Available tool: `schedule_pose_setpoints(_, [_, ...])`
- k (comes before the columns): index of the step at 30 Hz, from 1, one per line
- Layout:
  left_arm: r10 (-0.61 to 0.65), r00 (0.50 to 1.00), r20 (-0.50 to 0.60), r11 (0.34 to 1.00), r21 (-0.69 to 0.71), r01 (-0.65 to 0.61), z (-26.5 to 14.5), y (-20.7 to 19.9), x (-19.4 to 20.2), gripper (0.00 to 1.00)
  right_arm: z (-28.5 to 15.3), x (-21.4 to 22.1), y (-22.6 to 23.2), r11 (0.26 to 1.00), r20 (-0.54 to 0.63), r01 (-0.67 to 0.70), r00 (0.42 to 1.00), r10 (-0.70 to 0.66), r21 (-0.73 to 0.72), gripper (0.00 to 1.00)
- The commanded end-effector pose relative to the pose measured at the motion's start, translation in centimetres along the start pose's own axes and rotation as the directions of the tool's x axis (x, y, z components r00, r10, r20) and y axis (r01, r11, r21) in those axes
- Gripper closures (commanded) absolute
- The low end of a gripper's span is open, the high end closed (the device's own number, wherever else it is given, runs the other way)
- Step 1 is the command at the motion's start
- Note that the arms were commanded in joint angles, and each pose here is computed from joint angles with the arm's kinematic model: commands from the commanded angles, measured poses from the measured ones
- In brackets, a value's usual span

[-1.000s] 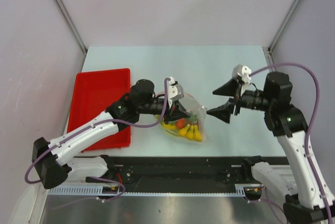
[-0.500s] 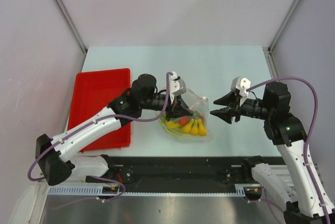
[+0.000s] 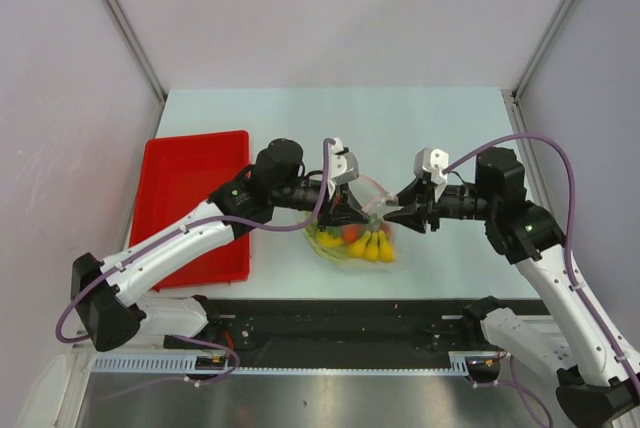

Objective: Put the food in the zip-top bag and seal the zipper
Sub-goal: Zip the zipper food storage bag at the center of the board.

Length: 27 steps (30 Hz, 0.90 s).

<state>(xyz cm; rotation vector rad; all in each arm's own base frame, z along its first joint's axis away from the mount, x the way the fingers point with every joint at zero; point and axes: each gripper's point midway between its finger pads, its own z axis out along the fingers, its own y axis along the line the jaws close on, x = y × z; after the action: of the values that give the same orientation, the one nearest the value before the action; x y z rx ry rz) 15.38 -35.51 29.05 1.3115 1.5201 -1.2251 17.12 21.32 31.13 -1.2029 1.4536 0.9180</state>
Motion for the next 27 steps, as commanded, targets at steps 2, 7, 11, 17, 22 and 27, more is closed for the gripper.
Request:
schedule_pose_setpoints(2, [0.078, 0.996, 0.052, 0.996, 0.031, -0.079, -0.1, -0.6, -2.6, 1.0, 0.8, -0.8, 0.2, 0.996, 0.006, 0.094, 0.996, -0.094, -0.008, 0.79])
schedule_pose_setpoints(7, [0.148, 0.989, 0.018, 0.989, -0.013, -0.148, -1.3, -0.3, -2.3, 0.97, 0.7, -0.8, -0.6, 0.993, -0.007, 0.106, 0.994, -0.106, 0.047, 1.0])
schedule_pose_setpoints(11, [0.287, 0.958, 0.008, 0.953, -0.107, -0.284, -3.4, 0.4, -4.3, 0.72, 0.5, -0.8, -0.6, 0.992, -0.007, 0.112, 0.994, -0.112, 0.057, 1.0])
schedule_pose_setpoints(17, [0.455, 0.891, 0.007, 0.879, -0.163, -0.448, -4.8, 0.6, -8.3, 0.41, 0.1, -1.2, -0.6, 0.99, 0.007, 0.123, 0.992, -0.124, 0.071, 1.0])
schedule_pose_setpoints(22, [0.477, 0.879, 0.017, 0.875, -0.1, -0.473, -3.0, 0.3, -9.4, 0.32, 0.2, -1.4, -0.5, 0.991, 0.02, 0.109, 0.994, -0.111, 0.073, 1.0])
schedule_pose_setpoints(27, [0.478, 0.878, 0.017, 0.878, -0.04, -0.478, -0.4, -0.1, -9.2, 0.33, 0.2, -1.6, -0.5, 0.992, 0.031, 0.102, 0.994, -0.104, 0.075, 1.0])
